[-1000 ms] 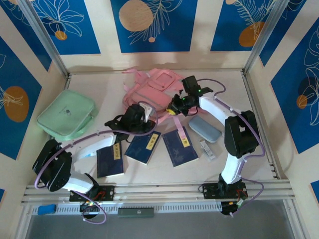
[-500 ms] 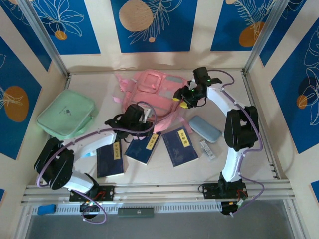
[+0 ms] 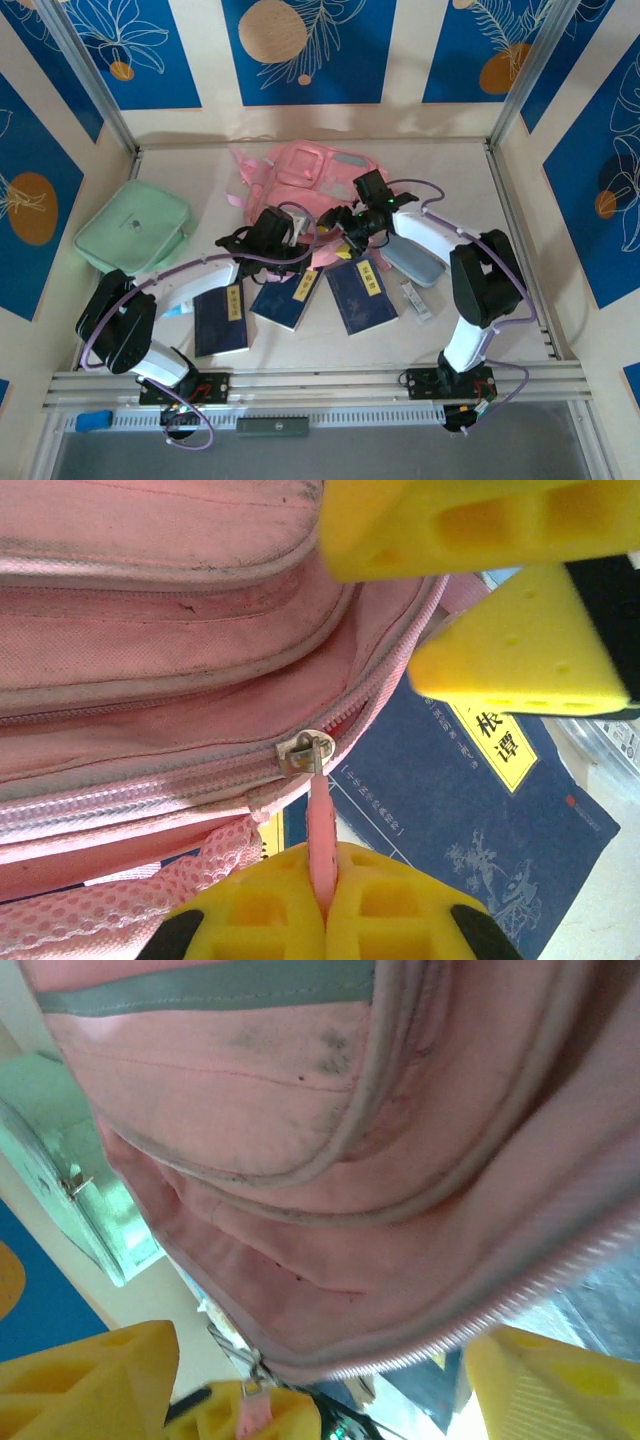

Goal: Pack the student bag
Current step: Unzip the student bag at the top-center of the table.

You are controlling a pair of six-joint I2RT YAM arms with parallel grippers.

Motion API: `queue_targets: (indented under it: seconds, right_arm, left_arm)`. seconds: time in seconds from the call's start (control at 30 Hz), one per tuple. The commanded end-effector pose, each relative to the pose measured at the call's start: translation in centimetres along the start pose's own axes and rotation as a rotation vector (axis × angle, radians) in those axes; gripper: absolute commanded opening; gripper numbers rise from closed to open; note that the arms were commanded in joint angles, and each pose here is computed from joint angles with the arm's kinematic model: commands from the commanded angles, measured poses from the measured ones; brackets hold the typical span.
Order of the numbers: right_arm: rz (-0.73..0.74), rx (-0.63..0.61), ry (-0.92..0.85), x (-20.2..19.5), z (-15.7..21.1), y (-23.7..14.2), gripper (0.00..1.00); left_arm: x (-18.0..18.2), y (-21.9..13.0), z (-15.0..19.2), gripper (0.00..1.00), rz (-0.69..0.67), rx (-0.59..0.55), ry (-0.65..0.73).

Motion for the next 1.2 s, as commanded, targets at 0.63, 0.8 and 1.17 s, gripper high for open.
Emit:
queue_targets:
  seconds: [0.63, 0.8, 1.17]
  right_arm:
    - [0.035, -0.108, -0.282, -0.3, -6.9, -5.7, 0.0]
    - [0.101, -0.114, -0.329, -0.5, -7.5, -6.6, 0.0]
    - [0.053, -0.053, -0.091, -1.5, -2.2, -6.8, 0.74]
  left_arm:
    - [3.9, -4.9, 2.6, 0.0, -0.21, 0.023, -0.101]
    - [4.8, -5.0, 1.2, 0.0, -0.206, -0.019, -0.132]
    - [1.9, -3.5, -0.9, 0.0, -0.008, -0.06, -0.113]
Point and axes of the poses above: each hand's point on the last joint's axis, 136 mm out from that joint toward the fingers, its own y axis out along the fingers, its own x axis along the line the jaws close on, z = x × y, the point moved 8 cm from there along -y, back along the fingers, and after that the axes turned 7 degrees about -y, right-handed, at the moved point
